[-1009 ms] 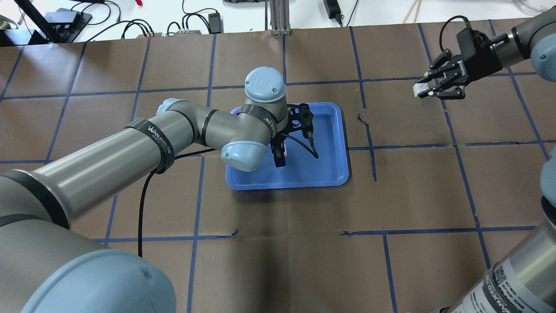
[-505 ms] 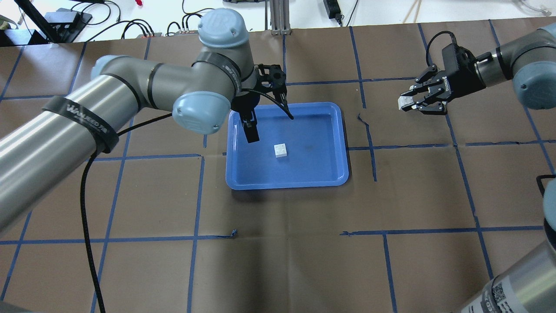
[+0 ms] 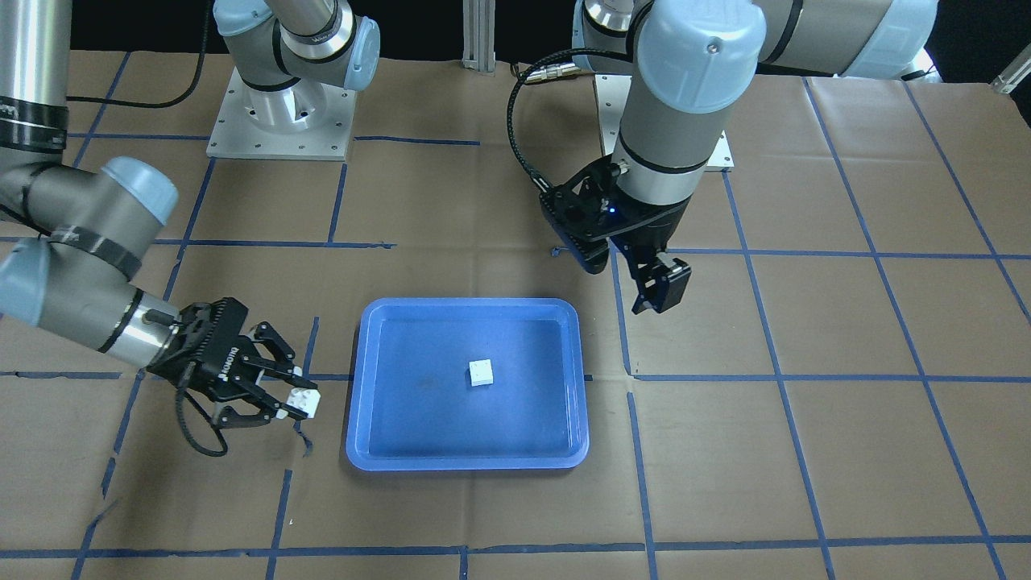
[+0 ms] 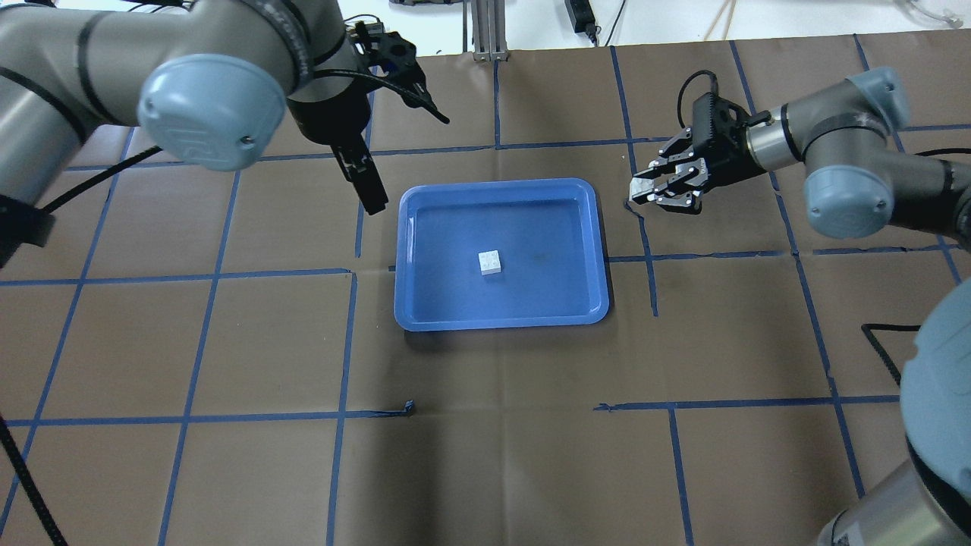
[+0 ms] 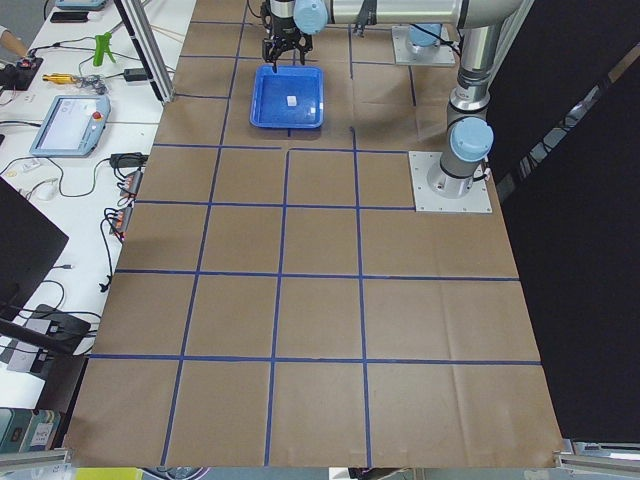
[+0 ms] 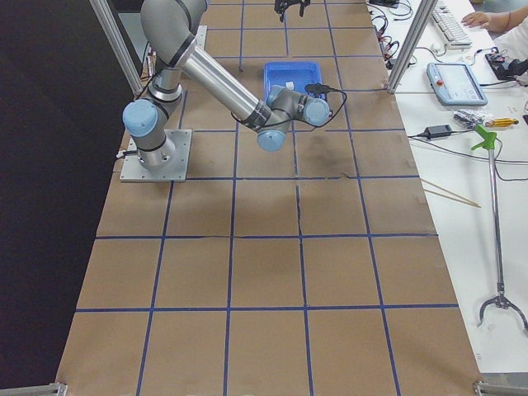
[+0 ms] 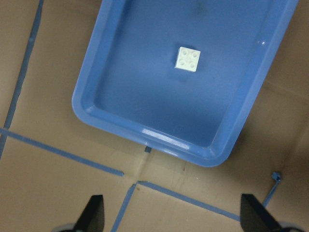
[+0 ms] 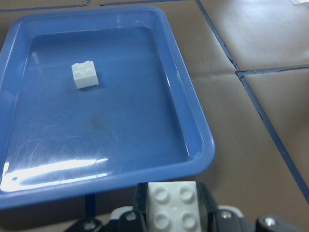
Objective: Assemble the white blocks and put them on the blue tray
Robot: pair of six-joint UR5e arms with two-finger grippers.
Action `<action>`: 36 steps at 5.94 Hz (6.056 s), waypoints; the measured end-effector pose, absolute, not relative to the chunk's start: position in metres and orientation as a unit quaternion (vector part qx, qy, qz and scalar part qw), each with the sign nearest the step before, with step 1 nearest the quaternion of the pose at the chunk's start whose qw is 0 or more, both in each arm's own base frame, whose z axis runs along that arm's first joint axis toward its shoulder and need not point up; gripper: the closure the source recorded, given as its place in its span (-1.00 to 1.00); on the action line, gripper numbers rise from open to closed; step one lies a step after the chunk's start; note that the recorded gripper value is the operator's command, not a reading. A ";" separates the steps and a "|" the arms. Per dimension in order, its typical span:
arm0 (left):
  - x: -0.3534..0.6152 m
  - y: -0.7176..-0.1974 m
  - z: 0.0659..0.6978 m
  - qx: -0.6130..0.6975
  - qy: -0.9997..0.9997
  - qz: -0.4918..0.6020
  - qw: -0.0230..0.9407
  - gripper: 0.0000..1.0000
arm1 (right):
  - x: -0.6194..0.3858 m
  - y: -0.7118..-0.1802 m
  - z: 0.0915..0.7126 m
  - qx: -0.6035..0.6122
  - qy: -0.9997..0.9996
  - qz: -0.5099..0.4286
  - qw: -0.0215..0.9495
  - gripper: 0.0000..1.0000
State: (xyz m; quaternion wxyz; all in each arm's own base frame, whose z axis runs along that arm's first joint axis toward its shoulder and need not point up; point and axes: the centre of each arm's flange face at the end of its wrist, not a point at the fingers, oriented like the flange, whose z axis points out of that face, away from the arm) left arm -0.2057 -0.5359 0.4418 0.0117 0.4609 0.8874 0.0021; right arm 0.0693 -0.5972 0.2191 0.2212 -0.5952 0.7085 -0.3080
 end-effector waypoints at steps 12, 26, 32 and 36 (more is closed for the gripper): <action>-0.166 -0.487 0.504 -0.002 0.999 -0.043 0.002 -0.99 | 0.235 -0.535 0.145 -0.629 0.684 -0.289 0.232 0.32; -0.167 -0.489 0.504 -0.007 0.999 -0.047 0.000 -0.99 | 0.248 -0.528 0.141 -0.622 0.692 -0.275 0.242 0.32; -0.166 -0.488 0.505 -0.007 0.999 -0.048 0.001 -0.99 | 0.248 -0.529 0.142 -0.624 0.690 -0.282 0.235 0.31; -0.165 -0.486 0.507 -0.007 0.999 -0.047 0.003 -0.99 | 0.248 -0.529 0.141 -0.623 0.690 -0.282 0.237 0.17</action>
